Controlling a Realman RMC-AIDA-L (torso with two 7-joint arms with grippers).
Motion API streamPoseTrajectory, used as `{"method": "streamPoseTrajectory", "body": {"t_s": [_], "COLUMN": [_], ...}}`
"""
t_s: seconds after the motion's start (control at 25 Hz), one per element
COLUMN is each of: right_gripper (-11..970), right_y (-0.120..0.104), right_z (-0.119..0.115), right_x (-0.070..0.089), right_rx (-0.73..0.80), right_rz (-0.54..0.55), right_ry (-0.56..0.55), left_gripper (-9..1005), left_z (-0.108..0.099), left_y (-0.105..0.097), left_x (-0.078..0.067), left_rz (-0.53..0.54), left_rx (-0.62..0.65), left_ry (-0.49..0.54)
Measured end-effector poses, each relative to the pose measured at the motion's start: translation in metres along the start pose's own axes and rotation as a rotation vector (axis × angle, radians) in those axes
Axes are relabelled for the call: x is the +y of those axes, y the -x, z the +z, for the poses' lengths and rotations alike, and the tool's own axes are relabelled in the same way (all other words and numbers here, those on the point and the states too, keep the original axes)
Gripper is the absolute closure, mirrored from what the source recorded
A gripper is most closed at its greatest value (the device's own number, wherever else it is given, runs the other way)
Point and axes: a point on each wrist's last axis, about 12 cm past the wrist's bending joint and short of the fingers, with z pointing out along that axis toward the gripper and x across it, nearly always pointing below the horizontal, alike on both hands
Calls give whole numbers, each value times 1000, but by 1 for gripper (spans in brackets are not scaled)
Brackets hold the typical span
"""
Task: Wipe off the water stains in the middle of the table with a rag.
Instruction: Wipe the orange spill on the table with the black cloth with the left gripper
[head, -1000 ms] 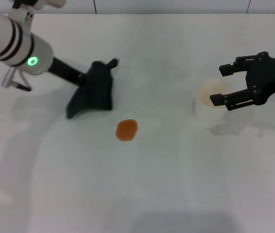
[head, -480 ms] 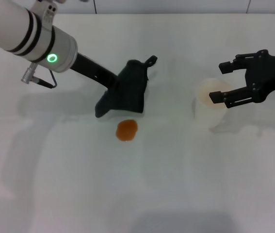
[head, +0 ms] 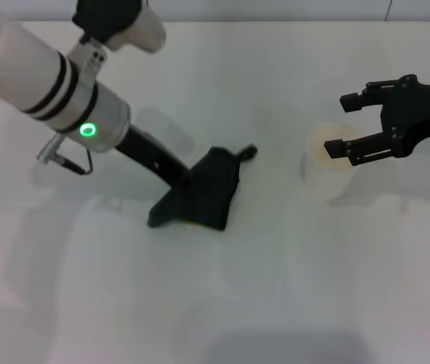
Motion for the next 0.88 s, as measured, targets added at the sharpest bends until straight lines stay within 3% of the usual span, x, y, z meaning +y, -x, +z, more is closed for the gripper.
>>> {"method": "streamPoseTrajectory", "body": {"t_s": [0.36, 0.88], "right_gripper": [114, 115], "right_y": [1, -1], "right_z": [1, 0], "right_x": [0, 2], "right_rx": [-4, -1], "right_rz": [0, 5], "right_ry": [1, 5], "left_gripper": [924, 924], "left_z": [11, 15], "left_y": [-9, -9], "left_x": [2, 9], "left_rz": [-22, -51], "left_rx": [85, 46], "left_ry": [7, 68]}}
